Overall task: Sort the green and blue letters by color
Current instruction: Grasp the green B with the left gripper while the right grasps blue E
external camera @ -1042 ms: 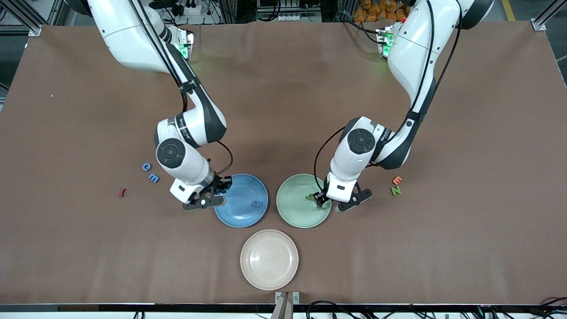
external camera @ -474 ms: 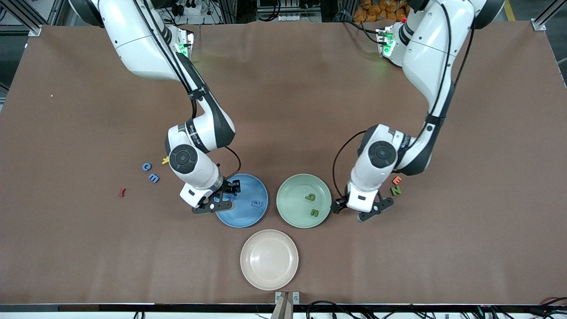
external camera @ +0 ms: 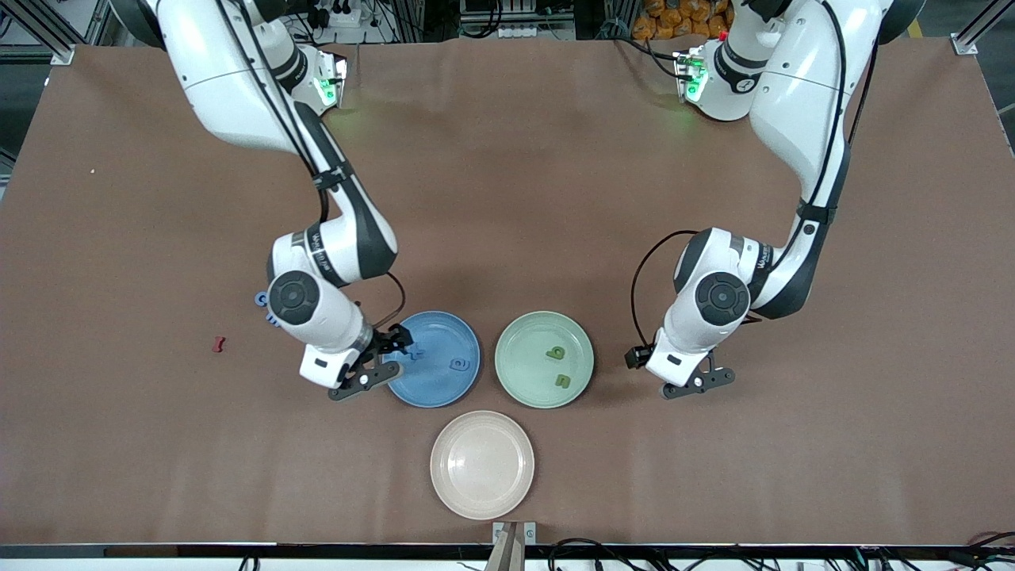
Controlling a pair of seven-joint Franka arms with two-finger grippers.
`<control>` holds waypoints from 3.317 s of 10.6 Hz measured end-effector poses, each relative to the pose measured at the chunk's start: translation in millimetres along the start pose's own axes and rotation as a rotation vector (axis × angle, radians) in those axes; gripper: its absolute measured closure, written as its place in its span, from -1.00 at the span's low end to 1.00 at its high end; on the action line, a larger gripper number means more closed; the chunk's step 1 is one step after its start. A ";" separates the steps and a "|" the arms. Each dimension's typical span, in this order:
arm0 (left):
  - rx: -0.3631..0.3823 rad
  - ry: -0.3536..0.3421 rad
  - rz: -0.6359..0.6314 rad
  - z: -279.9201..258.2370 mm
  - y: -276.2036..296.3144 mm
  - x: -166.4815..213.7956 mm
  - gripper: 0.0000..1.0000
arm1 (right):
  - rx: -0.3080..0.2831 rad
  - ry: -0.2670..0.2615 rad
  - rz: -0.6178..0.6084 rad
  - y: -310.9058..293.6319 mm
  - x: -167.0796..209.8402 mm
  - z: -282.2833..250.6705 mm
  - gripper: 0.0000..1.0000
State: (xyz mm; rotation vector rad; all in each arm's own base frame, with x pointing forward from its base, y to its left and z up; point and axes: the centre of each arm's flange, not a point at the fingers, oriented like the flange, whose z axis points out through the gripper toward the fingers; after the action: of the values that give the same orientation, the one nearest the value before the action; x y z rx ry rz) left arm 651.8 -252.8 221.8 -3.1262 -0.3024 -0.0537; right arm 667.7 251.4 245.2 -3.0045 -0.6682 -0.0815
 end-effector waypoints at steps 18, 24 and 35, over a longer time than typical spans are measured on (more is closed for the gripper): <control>0.000 -0.091 0.488 38.4 -33.6 -19.4 -0.98 | 0.019 -0.081 -0.364 205.2 -187.3 28.8 -1.00; -0.016 -0.060 0.491 51.0 -31.6 -22.2 -0.97 | 0.004 -0.067 -0.368 199.8 -195.4 38.7 -1.00; -0.036 -0.009 0.288 35.5 -8.8 -23.1 0.45 | -0.019 -0.043 -0.388 186.2 -196.5 51.0 -0.13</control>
State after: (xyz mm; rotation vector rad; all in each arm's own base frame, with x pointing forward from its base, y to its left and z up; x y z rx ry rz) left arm 628.7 -248.4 185.5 -3.1694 0.1517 -0.0457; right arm 571.0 3.9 172.4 -2.8555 -1.2518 -0.0405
